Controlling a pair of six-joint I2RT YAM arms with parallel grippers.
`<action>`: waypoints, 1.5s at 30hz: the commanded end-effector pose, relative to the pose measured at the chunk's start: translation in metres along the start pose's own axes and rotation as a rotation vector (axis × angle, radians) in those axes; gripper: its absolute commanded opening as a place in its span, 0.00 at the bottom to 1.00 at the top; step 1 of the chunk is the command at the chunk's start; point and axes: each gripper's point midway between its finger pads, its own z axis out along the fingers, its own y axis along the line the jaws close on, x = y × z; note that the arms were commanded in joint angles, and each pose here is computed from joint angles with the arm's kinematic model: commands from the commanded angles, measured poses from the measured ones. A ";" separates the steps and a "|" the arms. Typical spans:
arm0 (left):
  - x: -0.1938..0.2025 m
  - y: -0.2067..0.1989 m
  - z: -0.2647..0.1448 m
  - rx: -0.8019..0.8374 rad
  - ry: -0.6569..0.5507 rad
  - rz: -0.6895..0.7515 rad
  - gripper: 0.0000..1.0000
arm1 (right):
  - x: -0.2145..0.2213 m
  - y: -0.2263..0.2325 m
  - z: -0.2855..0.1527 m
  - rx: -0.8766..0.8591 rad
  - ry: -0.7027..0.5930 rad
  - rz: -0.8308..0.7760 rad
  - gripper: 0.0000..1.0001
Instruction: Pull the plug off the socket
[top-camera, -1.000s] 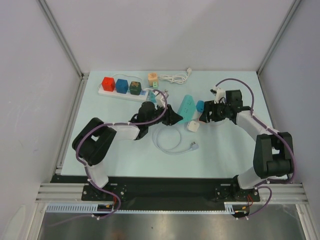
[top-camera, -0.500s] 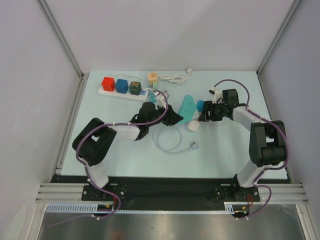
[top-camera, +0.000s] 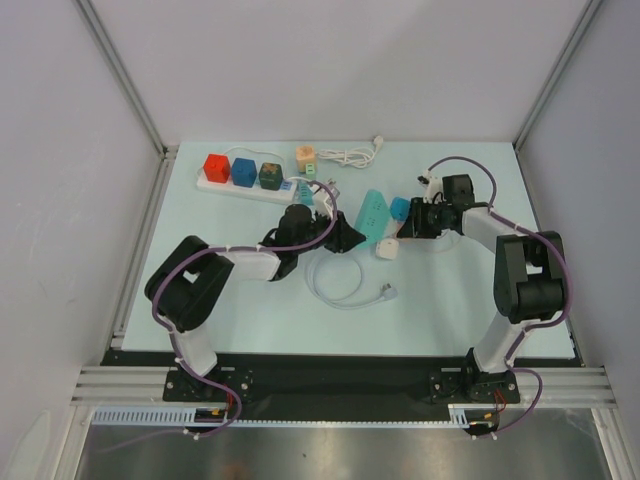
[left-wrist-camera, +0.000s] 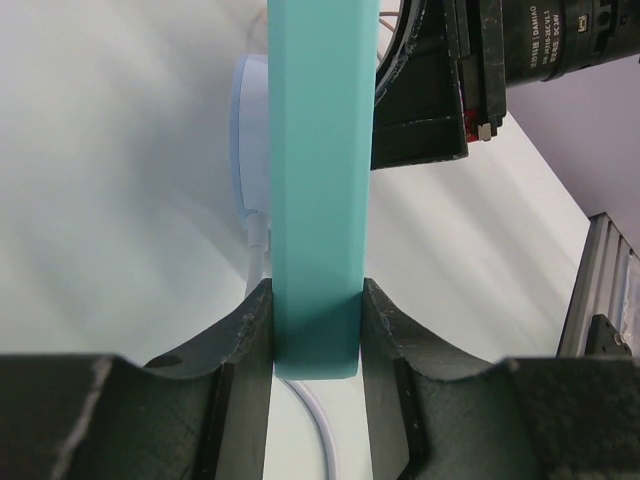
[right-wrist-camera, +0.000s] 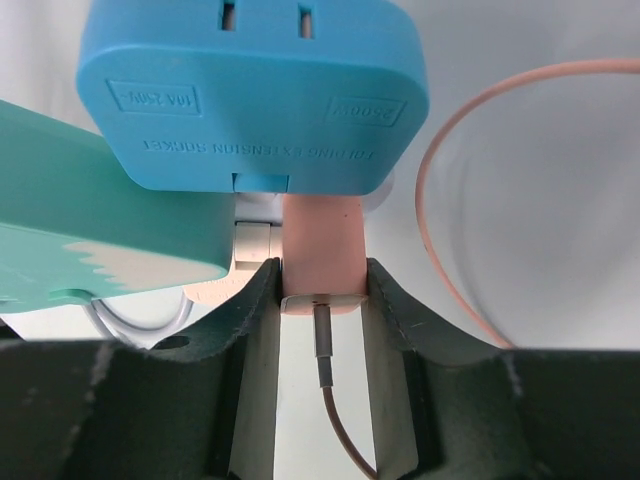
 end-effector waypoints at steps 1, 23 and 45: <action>-0.018 -0.026 0.003 0.100 -0.041 0.068 0.23 | -0.007 0.019 0.001 -0.064 -0.011 -0.022 0.00; -0.016 -0.029 0.040 0.192 0.119 0.174 0.06 | -0.009 0.012 -0.003 -0.035 -0.036 -0.018 0.00; -0.049 -0.122 0.010 0.495 0.046 -0.148 0.00 | -0.030 -0.015 -0.034 0.049 -0.165 0.062 0.00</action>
